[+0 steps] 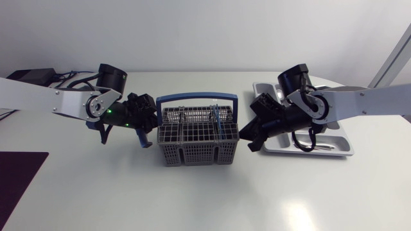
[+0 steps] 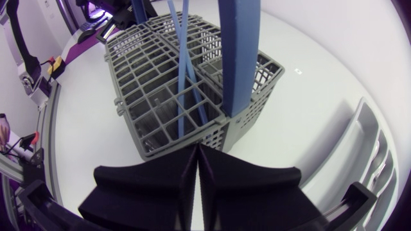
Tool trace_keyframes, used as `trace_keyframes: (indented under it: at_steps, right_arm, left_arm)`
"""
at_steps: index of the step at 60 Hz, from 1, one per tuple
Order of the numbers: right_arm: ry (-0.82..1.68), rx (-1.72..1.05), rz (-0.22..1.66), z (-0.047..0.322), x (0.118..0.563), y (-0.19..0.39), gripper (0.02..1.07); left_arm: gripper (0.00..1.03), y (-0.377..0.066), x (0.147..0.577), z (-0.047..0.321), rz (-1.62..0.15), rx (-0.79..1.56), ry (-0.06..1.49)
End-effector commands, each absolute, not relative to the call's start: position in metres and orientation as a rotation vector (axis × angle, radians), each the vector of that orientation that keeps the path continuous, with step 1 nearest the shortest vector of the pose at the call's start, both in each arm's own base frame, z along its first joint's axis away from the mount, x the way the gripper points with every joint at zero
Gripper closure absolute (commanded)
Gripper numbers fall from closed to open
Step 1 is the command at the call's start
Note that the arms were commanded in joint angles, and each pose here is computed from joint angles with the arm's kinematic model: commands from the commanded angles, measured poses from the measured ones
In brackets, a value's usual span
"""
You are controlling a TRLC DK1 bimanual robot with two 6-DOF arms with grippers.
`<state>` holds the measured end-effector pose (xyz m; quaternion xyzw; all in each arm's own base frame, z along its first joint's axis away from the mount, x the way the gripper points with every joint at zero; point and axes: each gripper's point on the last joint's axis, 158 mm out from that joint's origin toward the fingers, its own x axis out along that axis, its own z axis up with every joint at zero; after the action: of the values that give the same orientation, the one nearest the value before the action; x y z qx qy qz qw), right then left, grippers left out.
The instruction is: Unload the cutlery basket into the drawer organizer.
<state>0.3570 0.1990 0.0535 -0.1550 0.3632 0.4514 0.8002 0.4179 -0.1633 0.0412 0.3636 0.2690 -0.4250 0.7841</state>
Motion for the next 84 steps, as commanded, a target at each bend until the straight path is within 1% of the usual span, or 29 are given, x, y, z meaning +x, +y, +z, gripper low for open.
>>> trace_keyframes:
  at_steps: [1, 3, 6, 9, 12, 16, 18, 20, 22, 24, 34, 41, 45, 48, 62, 73, 78, 84]
  right_arm:
    - [0.740, -0.362, 0.943, 0.057, 0.354, 0.198, 0.97]
    - [0.728, -0.379, 0.918, 0.059, 0.353, 0.193, 0.91]
    - [0.705, -0.393, 0.903, 0.063, 0.350, 0.189, 0.76]
    - [0.686, -0.401, 0.894, 0.070, 0.346, 0.187, 0.69]
    - [0.661, -0.406, 0.885, 0.078, 0.343, 0.184, 0.63]
    - [0.631, -0.405, 0.870, 0.090, 0.341, 0.180, 0.54]
    - [0.617, -0.404, 0.865, 0.095, 0.340, 0.178, 0.54]
    - [0.604, -0.404, 0.859, 0.099, 0.339, 0.176, 0.54]
    - [0.594, -0.401, 0.858, 0.103, 0.337, 0.176, 0.54]
    - [0.589, -0.399, 0.857, 0.105, 0.335, 0.175, 0.53]
    - [0.574, -0.385, 0.884, 0.110, 0.326, 0.186, 0.53]
    - [0.563, -0.382, 0.914, 0.110, 0.323, 0.202, 0.53]
    - [0.554, -0.377, 0.921, 0.111, 0.324, 0.211, 0.53]
    - [0.555, -0.380, 0.927, 0.110, 0.324, 0.218, 0.53]
    - [0.554, -0.385, 0.914, 0.101, 0.337, 0.239, 0.53]
    - [0.542, -0.374, 0.895, 0.101, 0.346, 0.240, 0.53]
    - [0.532, -0.373, 0.893, 0.105, 0.342, 0.236, 0.53]
    - [0.523, -0.369, 0.886, 0.108, 0.337, 0.231, 0.53]
  left_arm:
    - [0.84, -0.163, 0.415, 0.042, -0.924, 0.753, 0.580]
    - [0.82, -0.159, 0.414, 0.044, -0.915, 0.752, 0.578]
    - [0.76, -0.155, 0.411, 0.048, -0.904, 0.750, 0.575]
    - [0.71, -0.148, 0.410, 0.052, -0.888, 0.747, 0.571]
    - [0.70, -0.146, 0.407, 0.055, -0.881, 0.746, 0.566]
    - [0.61, -0.140, 0.404, 0.060, -0.865, 0.741, 0.561]
    - [0.55, -0.138, 0.401, 0.063, -0.860, 0.740, 0.555]
    - [0.50, -0.137, 0.400, 0.066, -0.855, 0.741, 0.550]
    - [0.44, -0.136, 0.397, 0.070, -0.851, 0.740, 0.542]
    - [0.39, -0.136, 0.395, 0.074, -0.847, 0.741, 0.532]
    - [0.27, -0.136, 0.387, 0.094, -0.828, 0.738, 0.488]
    - [0.20, -0.146, 0.375, 0.101, -0.844, 0.739, 0.463]
    - [0.20, -0.152, 0.371, 0.105, -0.853, 0.735, 0.451]
    - [0.17, -0.157, 0.367, 0.107, -0.863, 0.735, 0.443]
    - [0.17, -0.184, 0.356, 0.104, -0.916, 0.729, 0.409]
    - [0.17, -0.214, 0.361, 0.105, -0.947, 0.662, 0.410]
    - [0.17, -0.228, 0.367, 0.108, -0.951, 0.601, 0.432]
    - [0.17, -0.242, 0.367, 0.110, -0.965, 0.579, 0.422]
